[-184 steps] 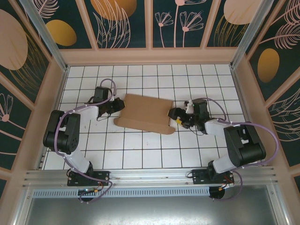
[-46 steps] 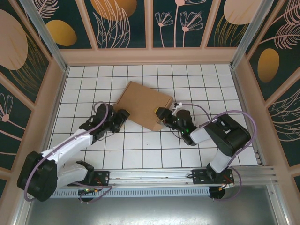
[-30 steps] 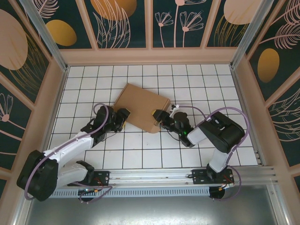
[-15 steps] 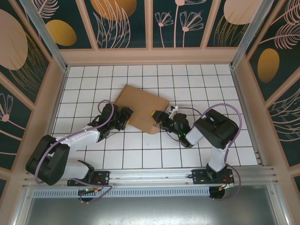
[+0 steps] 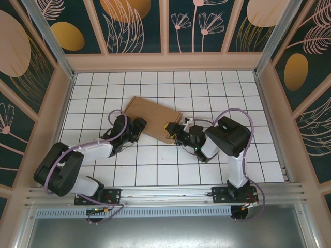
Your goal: Fold the paper box
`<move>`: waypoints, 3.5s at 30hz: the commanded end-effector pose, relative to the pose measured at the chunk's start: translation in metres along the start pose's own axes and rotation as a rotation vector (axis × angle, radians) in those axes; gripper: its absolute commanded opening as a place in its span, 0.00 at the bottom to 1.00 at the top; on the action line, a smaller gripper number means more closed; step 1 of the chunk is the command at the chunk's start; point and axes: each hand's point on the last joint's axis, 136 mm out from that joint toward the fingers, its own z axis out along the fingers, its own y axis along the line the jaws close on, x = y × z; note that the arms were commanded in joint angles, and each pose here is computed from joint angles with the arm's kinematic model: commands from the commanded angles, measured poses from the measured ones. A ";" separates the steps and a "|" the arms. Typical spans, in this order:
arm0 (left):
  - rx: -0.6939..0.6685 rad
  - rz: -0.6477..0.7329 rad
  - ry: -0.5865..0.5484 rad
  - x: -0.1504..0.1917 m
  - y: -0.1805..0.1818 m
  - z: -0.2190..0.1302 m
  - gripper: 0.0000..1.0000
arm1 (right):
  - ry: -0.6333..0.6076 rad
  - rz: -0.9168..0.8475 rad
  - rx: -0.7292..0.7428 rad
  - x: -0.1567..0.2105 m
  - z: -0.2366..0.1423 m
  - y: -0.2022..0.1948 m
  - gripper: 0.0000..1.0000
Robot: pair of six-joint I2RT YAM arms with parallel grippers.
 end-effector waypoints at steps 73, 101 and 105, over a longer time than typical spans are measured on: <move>-0.220 2.418 -0.237 0.031 -0.069 -0.063 0.60 | 0.441 -0.025 -0.124 0.025 -0.064 0.135 0.33; -0.603 2.556 -0.864 -0.002 -0.133 -0.097 0.61 | 0.484 0.036 -0.218 0.047 -0.077 0.161 0.36; -0.621 2.574 -0.921 -0.002 -0.140 -0.101 0.49 | 0.491 0.041 -0.240 0.049 -0.081 0.167 0.36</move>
